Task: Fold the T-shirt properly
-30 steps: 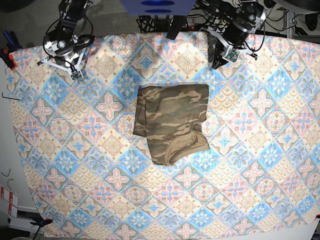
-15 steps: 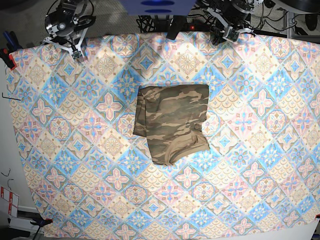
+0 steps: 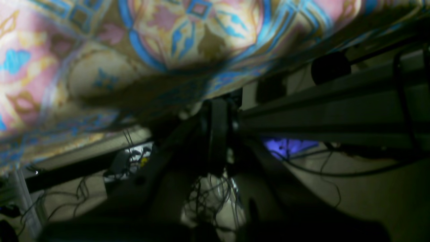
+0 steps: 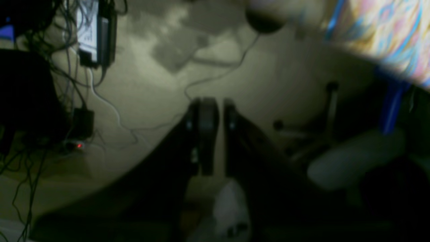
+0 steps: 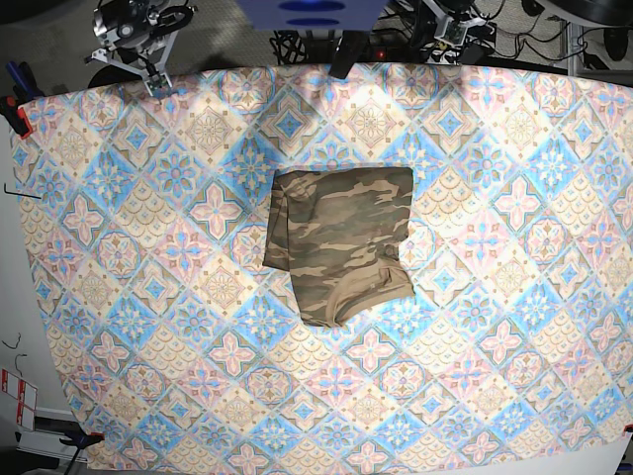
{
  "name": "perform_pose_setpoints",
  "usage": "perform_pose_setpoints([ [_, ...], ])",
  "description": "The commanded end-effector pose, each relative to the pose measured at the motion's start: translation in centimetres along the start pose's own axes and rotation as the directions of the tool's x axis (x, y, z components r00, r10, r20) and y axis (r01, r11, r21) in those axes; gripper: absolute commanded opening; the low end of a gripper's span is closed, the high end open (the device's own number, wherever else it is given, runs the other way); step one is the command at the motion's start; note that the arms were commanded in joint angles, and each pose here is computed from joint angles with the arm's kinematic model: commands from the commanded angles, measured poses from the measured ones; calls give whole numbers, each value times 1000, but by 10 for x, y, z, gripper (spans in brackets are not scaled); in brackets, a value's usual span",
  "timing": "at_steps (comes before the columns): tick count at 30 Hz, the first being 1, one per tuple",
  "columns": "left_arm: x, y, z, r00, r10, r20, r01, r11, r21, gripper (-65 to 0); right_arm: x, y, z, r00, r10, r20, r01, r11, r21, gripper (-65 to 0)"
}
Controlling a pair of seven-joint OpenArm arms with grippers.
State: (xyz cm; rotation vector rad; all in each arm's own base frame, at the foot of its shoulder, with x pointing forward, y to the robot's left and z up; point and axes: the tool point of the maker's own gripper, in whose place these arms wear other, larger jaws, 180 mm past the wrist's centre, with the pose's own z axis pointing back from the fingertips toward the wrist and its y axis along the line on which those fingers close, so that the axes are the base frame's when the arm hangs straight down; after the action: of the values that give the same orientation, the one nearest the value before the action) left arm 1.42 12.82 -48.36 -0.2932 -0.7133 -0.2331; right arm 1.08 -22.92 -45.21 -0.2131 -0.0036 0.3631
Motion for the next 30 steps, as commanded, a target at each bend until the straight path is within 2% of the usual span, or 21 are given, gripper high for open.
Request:
perform_pose_setpoints([
  [1,4,-2,4,1000,6,23,-6,1000,-1,-650,-6,-8,3,1000,-4,-16,3,1000,-26,-612],
  [8,-24,-6,3,998,29,-46,-30,999,-17,-650,-27,6,-5,998,0,-70,1,1000,20,-612],
  [14,-57,-14,-9,989,74,-126,-79,996,-39,-650,-43,46,-37,997,-23,-68,33,988,154,-612],
  [17,-63,-14,-14,986,94,-141,-101,994,-42,-650,-57,64,-50,996,-54,-74,68,975,212,-612],
  [23,-82,-15,-21,973,133,-188,-145,988,-49,-650,-66,75,-73,983,-163,-89,181,948,262,-612],
  [30,-101,-16,-27,959,145,-245,-165,984,-61,-650,-59,105,-97,960,-273,-58,276,894,354,-612],
])
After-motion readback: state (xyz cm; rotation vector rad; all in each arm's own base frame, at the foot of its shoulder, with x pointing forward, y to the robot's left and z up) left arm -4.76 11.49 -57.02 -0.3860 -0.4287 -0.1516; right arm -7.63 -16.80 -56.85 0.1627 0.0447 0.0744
